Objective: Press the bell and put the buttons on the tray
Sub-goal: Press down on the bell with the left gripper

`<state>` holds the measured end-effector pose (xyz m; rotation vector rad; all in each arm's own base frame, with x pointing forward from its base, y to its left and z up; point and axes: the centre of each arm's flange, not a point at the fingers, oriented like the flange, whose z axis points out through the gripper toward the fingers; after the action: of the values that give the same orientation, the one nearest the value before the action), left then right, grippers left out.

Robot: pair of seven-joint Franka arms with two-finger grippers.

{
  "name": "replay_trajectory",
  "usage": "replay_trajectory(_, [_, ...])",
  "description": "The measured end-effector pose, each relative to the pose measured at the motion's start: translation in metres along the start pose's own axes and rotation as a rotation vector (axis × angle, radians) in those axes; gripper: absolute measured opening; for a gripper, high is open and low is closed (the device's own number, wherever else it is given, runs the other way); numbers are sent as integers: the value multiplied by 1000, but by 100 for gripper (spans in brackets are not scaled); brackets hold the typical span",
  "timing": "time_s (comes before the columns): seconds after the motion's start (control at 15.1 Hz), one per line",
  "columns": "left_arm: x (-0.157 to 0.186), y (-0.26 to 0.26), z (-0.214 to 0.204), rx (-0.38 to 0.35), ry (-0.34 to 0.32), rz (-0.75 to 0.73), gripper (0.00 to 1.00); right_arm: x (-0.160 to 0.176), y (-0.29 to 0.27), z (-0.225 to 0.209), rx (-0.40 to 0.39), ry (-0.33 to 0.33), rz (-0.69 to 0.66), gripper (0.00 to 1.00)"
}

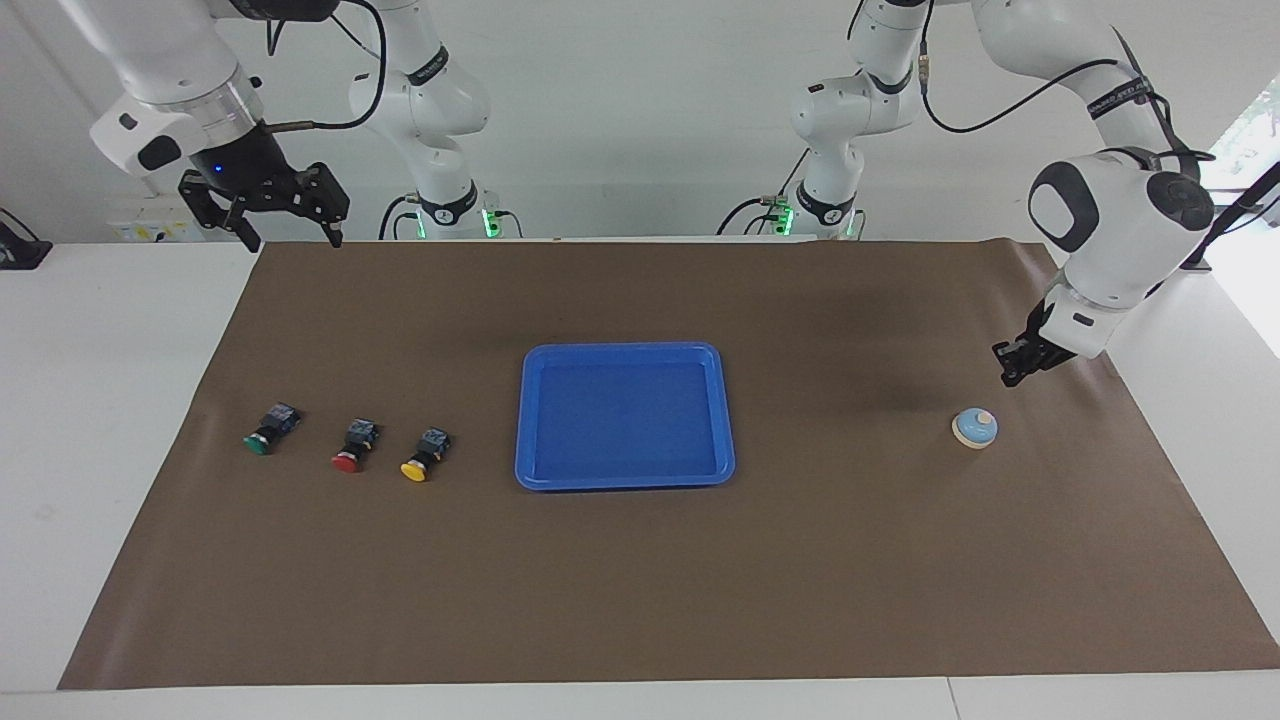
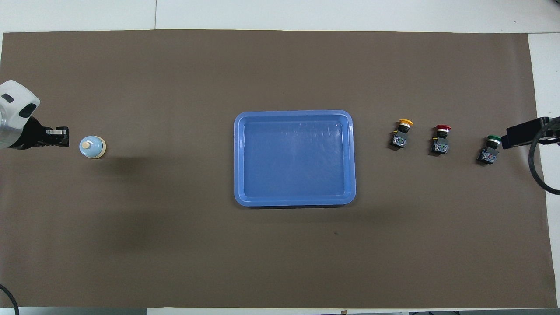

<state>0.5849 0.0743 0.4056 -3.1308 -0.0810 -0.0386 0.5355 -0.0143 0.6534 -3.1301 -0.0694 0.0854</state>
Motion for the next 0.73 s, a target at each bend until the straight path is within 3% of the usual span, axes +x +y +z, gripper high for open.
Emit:
replay_trajectory(0.53, [-1,1,66,-2,-17,2,1,0,0,0,0,0,0,100])
replay_trajectory(0.66, [1,2,66,-2,-14,4,4,0,0,0,0,0,0,100])
replay_trajectory(0.73, [1,2,66,-3,-17,4,11,0,0,0,0,0,0,100])
